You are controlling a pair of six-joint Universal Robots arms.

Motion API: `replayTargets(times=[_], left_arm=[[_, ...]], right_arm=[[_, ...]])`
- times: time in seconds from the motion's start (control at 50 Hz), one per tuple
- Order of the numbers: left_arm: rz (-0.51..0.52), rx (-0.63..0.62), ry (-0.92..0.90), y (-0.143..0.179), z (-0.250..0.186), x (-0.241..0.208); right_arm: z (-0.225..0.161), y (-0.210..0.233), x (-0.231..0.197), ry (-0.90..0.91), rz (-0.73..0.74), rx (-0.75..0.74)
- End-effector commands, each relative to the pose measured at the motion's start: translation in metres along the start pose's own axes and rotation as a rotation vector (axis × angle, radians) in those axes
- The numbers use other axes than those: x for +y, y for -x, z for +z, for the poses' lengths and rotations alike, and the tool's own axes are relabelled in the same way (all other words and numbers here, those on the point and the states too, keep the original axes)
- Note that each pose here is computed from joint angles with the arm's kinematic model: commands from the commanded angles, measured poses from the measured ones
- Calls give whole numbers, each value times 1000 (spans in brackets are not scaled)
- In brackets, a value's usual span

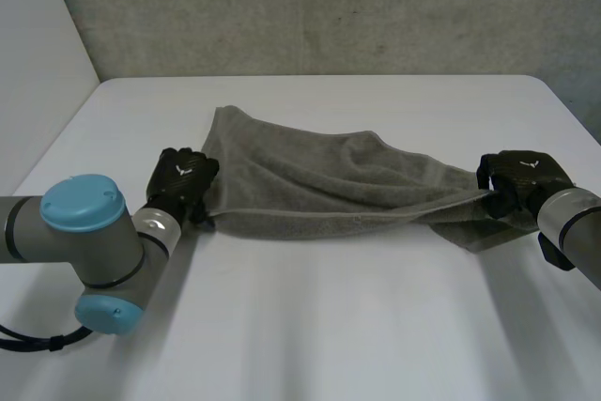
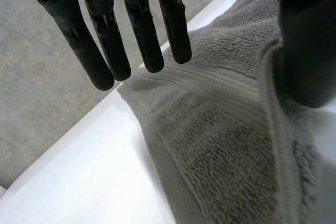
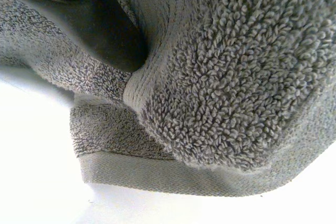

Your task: Fold the towel.

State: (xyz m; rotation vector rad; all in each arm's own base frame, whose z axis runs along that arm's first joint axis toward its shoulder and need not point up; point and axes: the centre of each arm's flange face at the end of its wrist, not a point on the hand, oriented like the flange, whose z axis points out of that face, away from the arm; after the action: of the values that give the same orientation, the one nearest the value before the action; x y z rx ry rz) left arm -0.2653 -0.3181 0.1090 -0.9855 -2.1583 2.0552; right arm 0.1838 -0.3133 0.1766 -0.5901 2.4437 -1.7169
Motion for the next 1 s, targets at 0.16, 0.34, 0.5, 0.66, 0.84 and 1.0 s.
replayTargets(times=[0.16, 0.34, 0.5, 0.66, 0.84, 1.0], left_arm=[[-8, 69, 115, -6, -29, 7], [-19, 16, 55, 13, -31, -17], [-178, -22, -60, 40, -60, -78], [-231, 46, -287, 56, -113, -152], [-238, 51, -215, 58, -100, -142], [-228, 123, 38, 33, -53, -70]], right_arm=[[1, -3, -1, -3, 3, 8], [-1, 1, -10, -29, -56, -34], [-50, 7, -62, -166, -307, -63], [-107, 9, -126, -199, -363, -121], [-81, 5, -103, 42, -642, -209], [-35, 0, -66, 186, -711, -198]])
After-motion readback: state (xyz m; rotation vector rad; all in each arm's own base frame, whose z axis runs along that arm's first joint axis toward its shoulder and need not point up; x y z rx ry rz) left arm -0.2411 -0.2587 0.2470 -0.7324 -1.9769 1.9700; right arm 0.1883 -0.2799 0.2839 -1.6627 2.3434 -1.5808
